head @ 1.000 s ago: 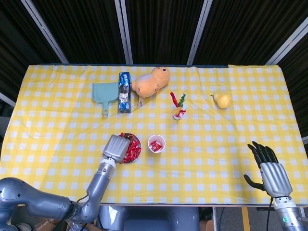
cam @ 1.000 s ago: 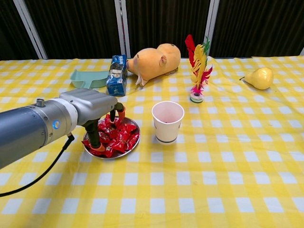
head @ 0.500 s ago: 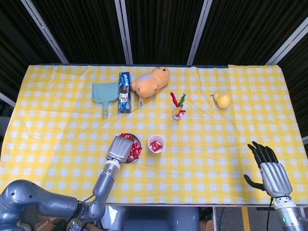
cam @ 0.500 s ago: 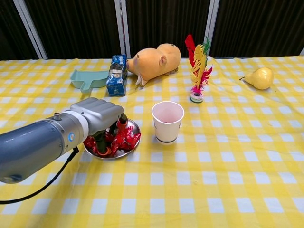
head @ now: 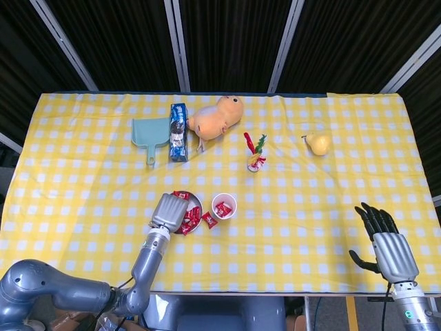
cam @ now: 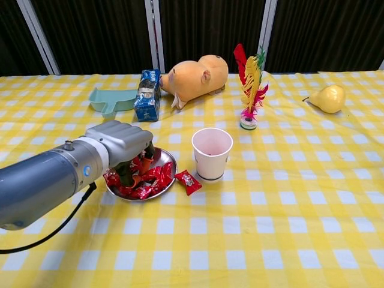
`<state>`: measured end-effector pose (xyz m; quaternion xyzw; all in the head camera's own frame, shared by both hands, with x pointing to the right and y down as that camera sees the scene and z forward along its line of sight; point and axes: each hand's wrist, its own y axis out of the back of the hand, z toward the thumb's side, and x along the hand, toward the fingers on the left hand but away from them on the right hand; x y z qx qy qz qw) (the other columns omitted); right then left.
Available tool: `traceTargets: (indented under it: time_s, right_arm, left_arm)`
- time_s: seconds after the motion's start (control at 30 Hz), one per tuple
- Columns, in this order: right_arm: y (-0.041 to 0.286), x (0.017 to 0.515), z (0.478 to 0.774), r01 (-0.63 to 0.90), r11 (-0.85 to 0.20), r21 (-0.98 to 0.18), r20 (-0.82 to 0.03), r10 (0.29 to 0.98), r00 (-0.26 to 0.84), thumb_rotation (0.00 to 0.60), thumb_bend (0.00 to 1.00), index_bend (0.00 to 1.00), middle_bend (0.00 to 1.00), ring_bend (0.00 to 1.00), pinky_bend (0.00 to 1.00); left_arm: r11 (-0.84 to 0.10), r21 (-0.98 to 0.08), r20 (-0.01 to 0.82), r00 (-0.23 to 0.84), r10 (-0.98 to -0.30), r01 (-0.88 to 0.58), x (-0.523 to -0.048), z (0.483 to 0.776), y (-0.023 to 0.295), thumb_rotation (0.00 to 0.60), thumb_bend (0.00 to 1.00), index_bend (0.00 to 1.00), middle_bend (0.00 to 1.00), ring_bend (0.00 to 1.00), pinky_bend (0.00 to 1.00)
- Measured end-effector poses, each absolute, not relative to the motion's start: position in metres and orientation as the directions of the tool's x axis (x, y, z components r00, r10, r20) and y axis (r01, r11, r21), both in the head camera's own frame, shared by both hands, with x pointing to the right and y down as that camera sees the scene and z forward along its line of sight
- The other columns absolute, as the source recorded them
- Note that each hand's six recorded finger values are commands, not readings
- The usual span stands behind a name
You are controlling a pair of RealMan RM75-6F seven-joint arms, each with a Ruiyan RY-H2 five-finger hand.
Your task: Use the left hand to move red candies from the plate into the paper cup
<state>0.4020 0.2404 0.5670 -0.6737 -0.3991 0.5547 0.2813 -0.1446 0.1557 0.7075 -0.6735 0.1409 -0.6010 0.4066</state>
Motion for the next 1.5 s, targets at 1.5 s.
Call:
traceTargets:
  time_s: [1.5]
  right_arm:
    - [0.239,0.401,0.567,0.238,-0.525,-0.817,-0.524,0.849,0.071,0.6,0.34,0.0,0.0,0.0,0.0]
  left_arm:
    - [-0.53,-0.83,0.548,0.432,-0.716,0.173,-0.023,0.647,0.124,0.6,0.38,0.46,0.52,0.84,0.92]
